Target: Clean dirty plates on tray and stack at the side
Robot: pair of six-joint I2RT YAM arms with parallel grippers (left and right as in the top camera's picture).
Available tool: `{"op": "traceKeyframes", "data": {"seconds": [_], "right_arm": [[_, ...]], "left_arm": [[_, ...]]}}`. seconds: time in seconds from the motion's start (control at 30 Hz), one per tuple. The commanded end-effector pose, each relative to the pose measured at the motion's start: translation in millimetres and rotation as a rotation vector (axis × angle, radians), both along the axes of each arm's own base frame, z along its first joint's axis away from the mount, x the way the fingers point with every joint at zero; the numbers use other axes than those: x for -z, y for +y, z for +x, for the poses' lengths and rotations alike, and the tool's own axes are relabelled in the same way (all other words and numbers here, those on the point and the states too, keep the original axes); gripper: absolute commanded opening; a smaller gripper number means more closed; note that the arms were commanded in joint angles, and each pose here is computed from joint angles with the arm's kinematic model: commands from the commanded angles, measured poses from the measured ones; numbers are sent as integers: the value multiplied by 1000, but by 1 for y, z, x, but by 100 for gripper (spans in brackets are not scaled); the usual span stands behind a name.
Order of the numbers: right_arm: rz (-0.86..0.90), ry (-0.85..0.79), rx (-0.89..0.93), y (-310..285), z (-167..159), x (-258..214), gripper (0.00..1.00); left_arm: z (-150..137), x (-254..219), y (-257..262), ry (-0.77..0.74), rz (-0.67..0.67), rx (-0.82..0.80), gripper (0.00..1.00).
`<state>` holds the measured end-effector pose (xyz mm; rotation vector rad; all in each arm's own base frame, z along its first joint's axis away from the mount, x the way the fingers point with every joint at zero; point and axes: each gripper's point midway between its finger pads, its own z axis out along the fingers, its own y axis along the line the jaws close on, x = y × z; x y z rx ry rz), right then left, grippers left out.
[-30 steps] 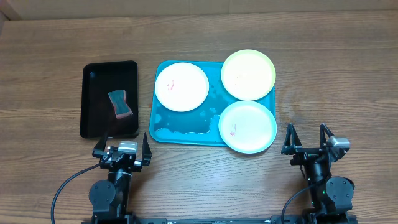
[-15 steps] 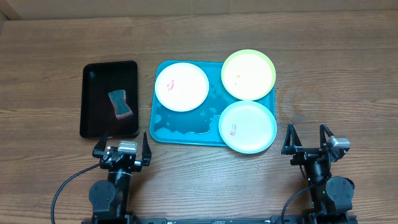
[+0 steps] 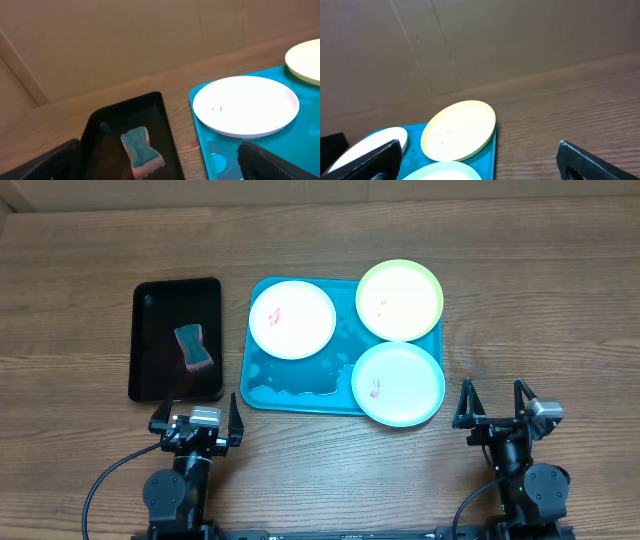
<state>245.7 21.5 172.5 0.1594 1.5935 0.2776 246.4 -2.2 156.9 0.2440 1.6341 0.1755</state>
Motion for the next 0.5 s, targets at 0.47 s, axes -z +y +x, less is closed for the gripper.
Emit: {"op": "traceKeyframes", "data": {"seconds": [0.47], "right_arm": [[-3, -5, -15, 3, 0, 2, 100]], "left_arm": [[0, 0, 0, -6, 16, 1, 99]]}}
